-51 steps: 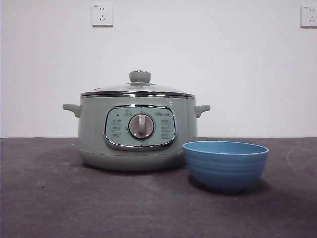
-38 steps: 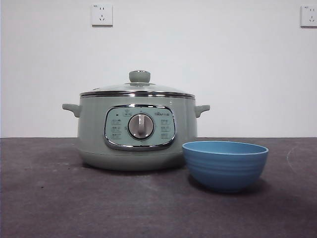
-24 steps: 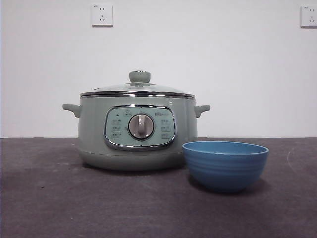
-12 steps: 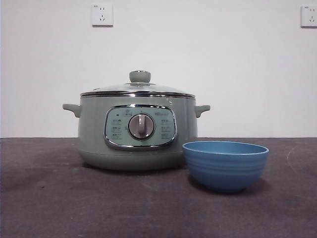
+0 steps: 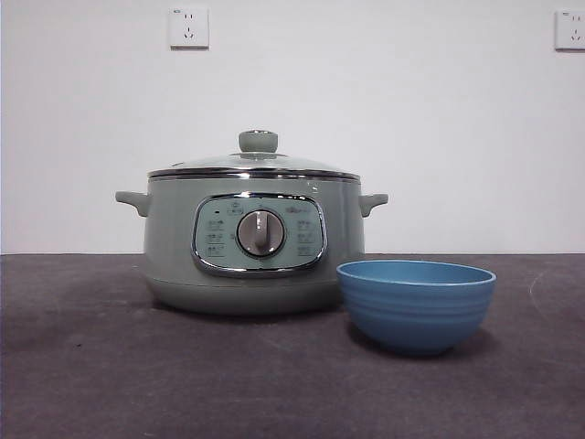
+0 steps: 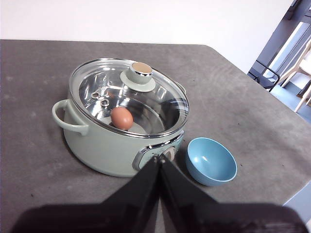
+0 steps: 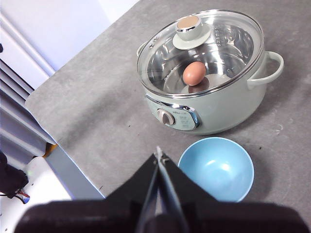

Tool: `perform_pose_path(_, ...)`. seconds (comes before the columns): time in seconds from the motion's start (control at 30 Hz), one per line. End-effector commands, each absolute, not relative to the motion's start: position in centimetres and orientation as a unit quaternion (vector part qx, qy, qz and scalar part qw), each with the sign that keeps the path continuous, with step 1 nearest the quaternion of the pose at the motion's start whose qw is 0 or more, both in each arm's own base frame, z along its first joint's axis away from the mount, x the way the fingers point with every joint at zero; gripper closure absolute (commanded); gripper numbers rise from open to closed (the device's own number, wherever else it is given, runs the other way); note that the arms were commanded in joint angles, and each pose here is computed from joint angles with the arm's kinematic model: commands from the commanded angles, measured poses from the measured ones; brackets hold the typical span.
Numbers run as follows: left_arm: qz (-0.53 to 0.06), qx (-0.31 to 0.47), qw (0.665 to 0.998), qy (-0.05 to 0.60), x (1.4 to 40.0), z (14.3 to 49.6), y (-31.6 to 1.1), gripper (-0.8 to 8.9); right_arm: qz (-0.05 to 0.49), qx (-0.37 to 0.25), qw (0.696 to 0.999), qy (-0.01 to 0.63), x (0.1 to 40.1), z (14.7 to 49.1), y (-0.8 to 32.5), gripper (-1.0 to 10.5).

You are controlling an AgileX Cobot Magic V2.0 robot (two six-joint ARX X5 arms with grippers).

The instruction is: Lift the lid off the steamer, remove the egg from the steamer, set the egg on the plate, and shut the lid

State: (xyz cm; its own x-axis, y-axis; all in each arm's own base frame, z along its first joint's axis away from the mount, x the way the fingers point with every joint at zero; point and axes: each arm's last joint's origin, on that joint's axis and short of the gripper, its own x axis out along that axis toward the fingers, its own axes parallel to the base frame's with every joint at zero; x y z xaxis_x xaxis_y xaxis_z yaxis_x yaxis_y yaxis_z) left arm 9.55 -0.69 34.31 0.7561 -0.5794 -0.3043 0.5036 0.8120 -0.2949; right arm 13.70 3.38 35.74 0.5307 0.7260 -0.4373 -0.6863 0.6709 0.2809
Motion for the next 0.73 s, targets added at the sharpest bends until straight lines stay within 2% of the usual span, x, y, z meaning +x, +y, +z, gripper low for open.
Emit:
perform_pose_path(0.03, -0.296, -0.091, 0.932, 0.186, 9.4, 34.5, -0.7, 6.97, 0.408, 0.03, 0.874, 0.262, 13.7, 35.9, 3.4, 8.4)
perform_pose_path(0.13, -0.304, -0.091, 0.93, 0.184, 9.4, 34.5, -0.8, 3.46, 0.407, 0.03, 0.874, 0.262, 13.7, 35.9, 3.4, 5.3)
perform_pose_path(0.17, -0.304, -0.09, 0.931, 0.182, 9.5, 34.6, -0.8, 2.86, 0.407, 0.03, 0.874, 0.262, 13.7, 35.9, 3.4, 4.6)
perform_pose_path(0.23, -0.305, -0.087, 0.932, 0.175, 9.7, 34.7, -0.8, 2.76, 0.404, 0.035, 0.875, 0.264, 13.7, 35.9, 3.4, 4.1)
perform_pose_path(0.5, -0.329, -0.088, 0.928, 0.153, 11.7, 35.4, -0.9, 2.77, 0.404, 0.037, 0.875, 0.264, 13.7, 35.9, 3.4, 4.1)
perform_pose_path(0.73, -0.359, -0.077, 0.918, 0.149, 15.1, 37.1, -1.8, 2.78, 0.403, 0.037, 0.875, 0.265, 13.8, 35.9, 3.4, 4.1)
